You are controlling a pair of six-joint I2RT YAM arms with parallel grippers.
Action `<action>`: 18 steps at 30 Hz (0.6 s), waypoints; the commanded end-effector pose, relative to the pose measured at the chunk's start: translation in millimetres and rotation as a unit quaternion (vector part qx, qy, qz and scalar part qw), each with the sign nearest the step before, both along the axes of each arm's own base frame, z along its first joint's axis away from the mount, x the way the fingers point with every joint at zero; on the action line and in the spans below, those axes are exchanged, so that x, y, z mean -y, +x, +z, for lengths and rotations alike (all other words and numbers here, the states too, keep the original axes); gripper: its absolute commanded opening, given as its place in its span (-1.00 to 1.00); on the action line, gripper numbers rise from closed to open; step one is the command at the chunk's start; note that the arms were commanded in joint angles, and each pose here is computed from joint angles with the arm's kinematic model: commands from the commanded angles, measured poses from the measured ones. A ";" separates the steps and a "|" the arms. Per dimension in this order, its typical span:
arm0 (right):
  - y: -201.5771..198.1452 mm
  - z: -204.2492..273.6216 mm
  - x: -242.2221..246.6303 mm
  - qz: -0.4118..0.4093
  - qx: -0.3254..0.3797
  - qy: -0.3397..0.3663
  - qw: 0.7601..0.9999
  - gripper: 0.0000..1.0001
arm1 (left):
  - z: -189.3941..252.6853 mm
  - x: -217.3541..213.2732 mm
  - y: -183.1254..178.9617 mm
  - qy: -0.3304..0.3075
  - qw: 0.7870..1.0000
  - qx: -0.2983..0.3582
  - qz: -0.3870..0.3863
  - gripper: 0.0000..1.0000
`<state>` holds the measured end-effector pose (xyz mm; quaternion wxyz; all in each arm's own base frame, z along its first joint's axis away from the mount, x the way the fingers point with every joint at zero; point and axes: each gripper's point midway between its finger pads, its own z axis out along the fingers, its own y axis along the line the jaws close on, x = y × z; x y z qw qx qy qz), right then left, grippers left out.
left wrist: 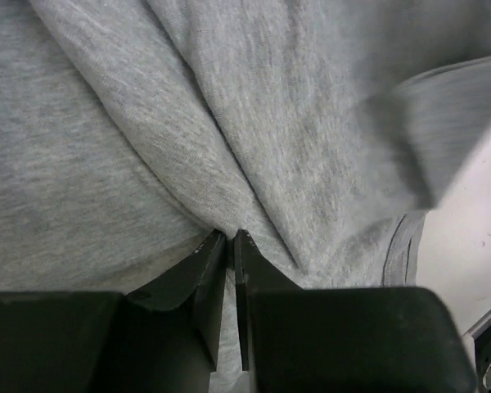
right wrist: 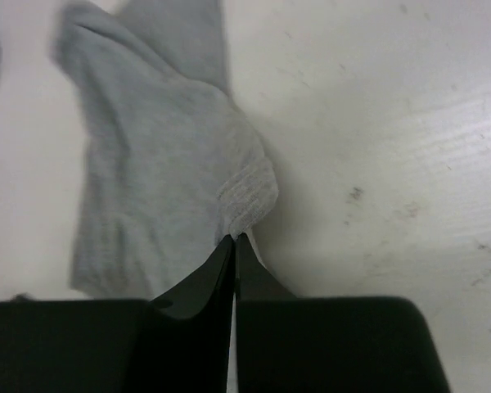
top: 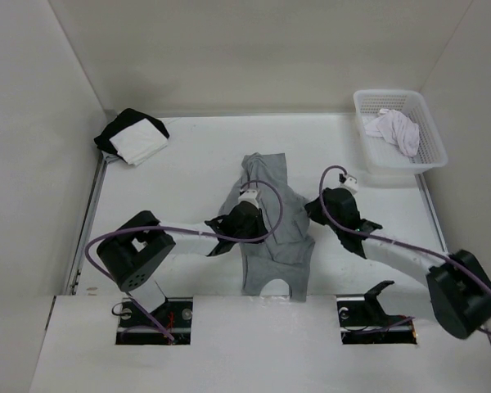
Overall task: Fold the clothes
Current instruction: Flatten the tank top out
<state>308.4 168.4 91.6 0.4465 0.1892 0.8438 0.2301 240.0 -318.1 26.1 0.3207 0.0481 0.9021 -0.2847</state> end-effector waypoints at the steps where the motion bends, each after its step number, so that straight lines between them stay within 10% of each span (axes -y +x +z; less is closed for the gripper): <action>1: -2.4 86.1 10.5 -0.020 0.120 0.042 0.992 -0.95 | 35.1 7.7 10.3 -0.054 0.998 0.024 0.007 -0.93; 10: -29.1 202.7 30.1 -0.017 0.233 0.090 0.968 -0.93 | 136.5 -23.1 34.6 -0.137 0.984 0.103 0.046 -0.97; 18: 23.7 346.8 -18.0 0.043 0.339 0.139 0.929 -0.95 | 220.3 -75.7 172.8 -0.166 0.951 0.184 0.183 -0.97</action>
